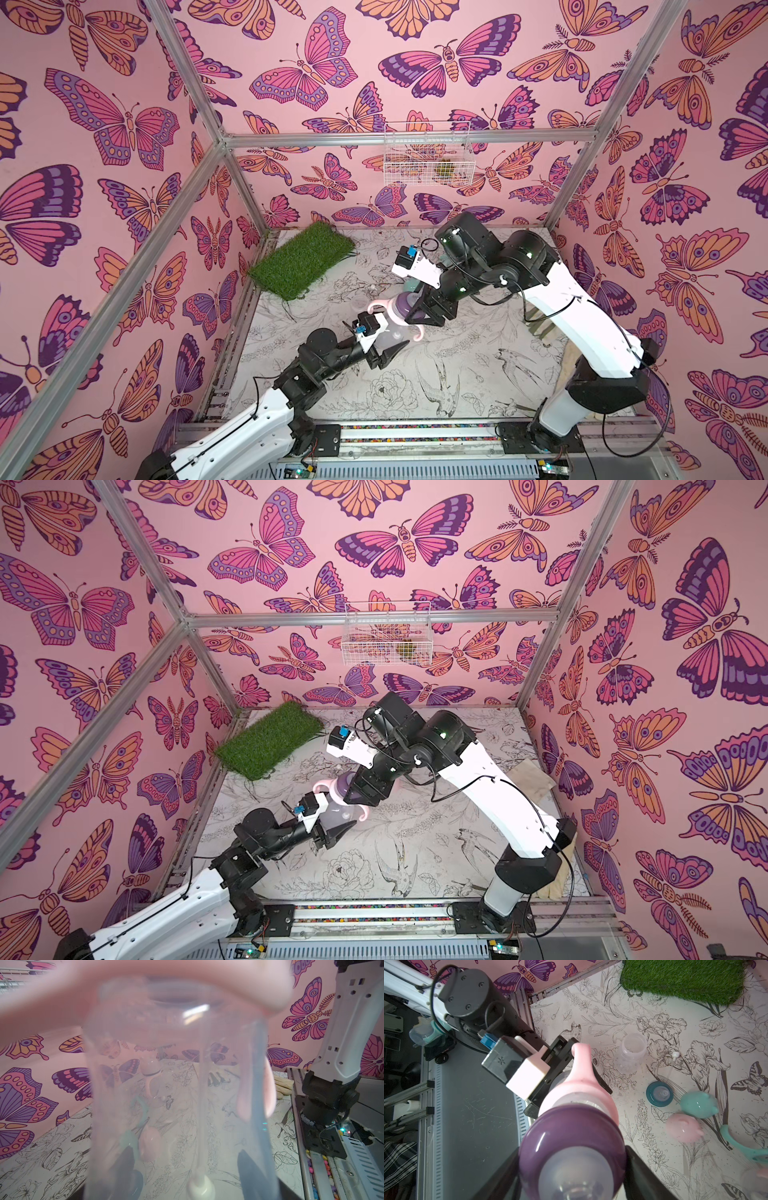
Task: Assemble the baby bottles
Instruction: Close the nipple on the baby bottle.
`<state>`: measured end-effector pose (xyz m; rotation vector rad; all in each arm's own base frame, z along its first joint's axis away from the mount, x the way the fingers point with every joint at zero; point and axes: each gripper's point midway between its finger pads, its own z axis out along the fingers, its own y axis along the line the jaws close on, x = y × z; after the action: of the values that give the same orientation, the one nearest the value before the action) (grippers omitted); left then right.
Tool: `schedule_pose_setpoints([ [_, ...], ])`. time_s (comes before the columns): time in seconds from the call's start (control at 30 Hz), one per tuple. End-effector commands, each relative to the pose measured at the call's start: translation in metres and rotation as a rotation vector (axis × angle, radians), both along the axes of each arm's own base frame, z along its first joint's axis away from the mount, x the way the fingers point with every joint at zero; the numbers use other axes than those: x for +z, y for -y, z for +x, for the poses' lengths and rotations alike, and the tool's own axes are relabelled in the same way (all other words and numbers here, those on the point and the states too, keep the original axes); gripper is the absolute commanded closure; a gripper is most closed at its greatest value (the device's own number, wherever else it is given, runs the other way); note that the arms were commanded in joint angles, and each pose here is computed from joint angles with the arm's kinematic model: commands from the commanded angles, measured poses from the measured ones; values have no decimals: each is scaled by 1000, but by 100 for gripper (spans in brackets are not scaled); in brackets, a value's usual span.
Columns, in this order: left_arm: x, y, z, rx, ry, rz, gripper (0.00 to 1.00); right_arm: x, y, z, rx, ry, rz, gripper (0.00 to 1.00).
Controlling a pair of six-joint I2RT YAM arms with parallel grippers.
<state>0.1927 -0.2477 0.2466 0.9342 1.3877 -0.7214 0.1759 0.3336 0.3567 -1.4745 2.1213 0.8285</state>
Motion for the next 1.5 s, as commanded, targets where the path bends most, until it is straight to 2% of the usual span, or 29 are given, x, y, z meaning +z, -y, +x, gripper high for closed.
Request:
schedule_pose_setpoints([
  [0.0,9,5,-4,-33,23,3,100,1,-4,-3,35,-14,19,75],
  [0.33,7,7,-6,-45,21,24,100,-18,0,2,12,-33,-36,75],
  [0.73,9,6,-9,-48,32,26,100,-23,5,13,-28,-46,-38,76],
  [1.17,8,8,-5,-41,35,44,100,-29,-3,0,23,-138,-11,77],
  [1.47,14,1,2,21,62,36,100,-49,-10,6,-40,-207,-26,80],
])
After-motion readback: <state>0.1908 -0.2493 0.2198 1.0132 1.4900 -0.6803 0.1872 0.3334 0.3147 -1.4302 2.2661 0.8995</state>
